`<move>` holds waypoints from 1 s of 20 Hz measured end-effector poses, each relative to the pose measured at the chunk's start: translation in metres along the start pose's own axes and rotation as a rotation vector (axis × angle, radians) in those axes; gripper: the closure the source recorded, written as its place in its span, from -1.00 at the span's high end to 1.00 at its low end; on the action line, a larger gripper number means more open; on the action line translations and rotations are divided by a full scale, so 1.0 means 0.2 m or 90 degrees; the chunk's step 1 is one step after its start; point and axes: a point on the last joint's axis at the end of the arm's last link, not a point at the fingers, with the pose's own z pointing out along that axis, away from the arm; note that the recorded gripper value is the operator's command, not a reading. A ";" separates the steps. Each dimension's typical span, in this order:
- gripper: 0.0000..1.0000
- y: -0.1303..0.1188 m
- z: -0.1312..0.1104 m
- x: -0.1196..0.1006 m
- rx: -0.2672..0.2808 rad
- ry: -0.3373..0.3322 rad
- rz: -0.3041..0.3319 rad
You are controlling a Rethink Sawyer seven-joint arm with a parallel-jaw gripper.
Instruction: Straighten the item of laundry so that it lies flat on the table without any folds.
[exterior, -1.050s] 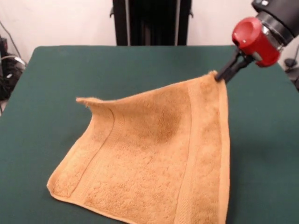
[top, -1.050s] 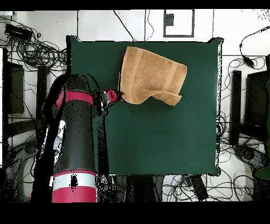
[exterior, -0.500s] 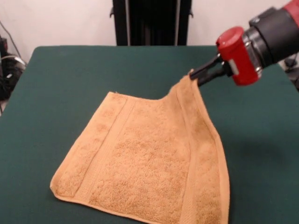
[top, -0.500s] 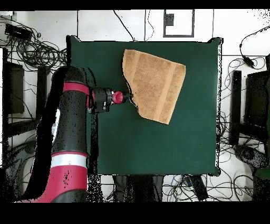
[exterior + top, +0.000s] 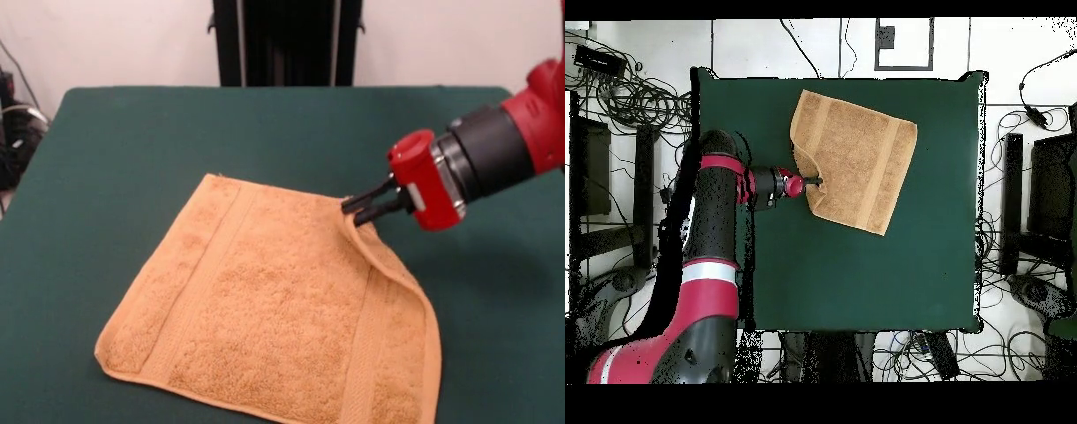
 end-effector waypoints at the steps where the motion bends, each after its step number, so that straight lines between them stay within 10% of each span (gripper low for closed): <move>1: -1.00 0.02 0.01 0.01 0.001 0.000 0.001; 20: -1.00 0.11 0.11 -0.06 -0.076 0.086 0.065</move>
